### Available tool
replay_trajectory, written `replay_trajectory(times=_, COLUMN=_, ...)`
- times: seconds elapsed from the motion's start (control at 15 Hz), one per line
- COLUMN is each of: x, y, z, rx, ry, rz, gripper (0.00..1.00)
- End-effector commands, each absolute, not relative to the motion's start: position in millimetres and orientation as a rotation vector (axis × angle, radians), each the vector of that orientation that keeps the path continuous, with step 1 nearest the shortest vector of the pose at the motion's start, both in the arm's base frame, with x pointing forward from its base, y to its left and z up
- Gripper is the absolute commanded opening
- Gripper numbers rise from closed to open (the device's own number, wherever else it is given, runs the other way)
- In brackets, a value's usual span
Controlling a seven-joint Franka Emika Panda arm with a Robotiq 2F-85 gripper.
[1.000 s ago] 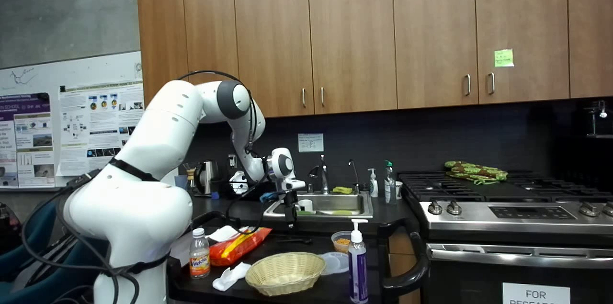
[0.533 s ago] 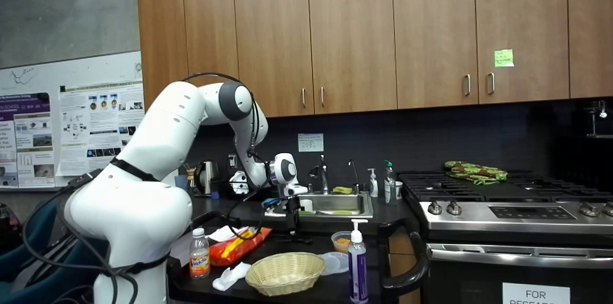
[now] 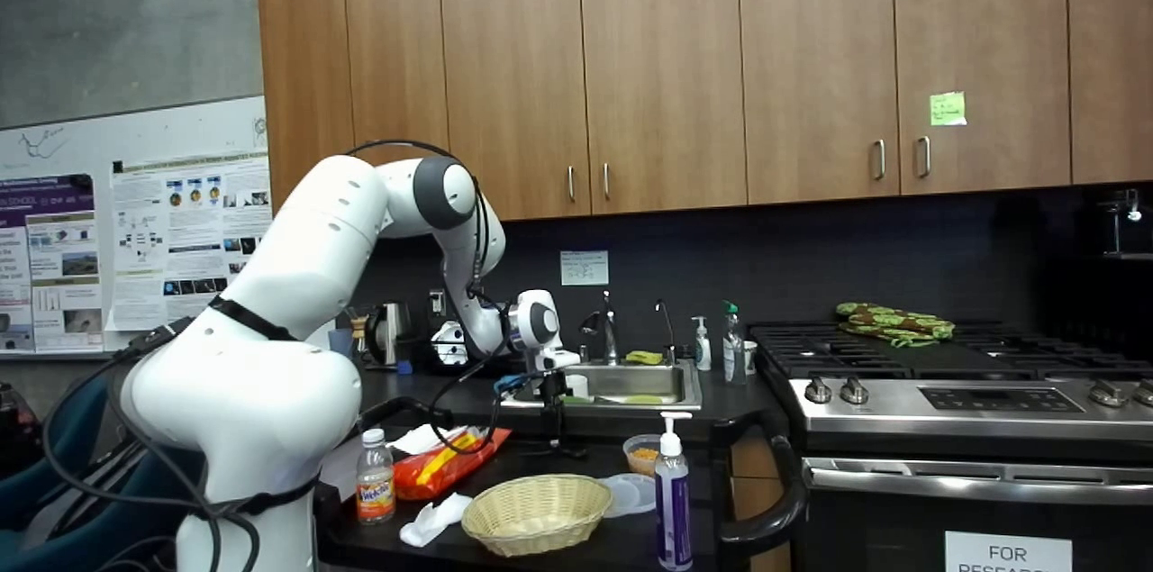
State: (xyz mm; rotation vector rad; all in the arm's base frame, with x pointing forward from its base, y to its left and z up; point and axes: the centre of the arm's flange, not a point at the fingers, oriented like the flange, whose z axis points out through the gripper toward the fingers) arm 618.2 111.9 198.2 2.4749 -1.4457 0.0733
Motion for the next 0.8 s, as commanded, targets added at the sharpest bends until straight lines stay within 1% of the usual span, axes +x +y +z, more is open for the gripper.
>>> replay_trajectory(times=0.0, x=617.5, y=117.4, z=205.9, rx=2.483, ry=-1.430, rz=0.105, gripper=0.37)
replay_trajectory(times=0.13, x=617.7, y=119.1, z=207.8, rx=2.490, ry=-1.423, rz=0.101, gripper=0.21)
replay_trajectory(times=0.33, x=617.7, y=121.1, z=209.5, rx=2.498, ry=-1.409, rz=0.101, gripper=0.01)
replay_trajectory(times=0.73, x=617.9, y=123.4, z=229.1, rx=2.529, ry=-1.394, rz=0.136, gripper=0.00)
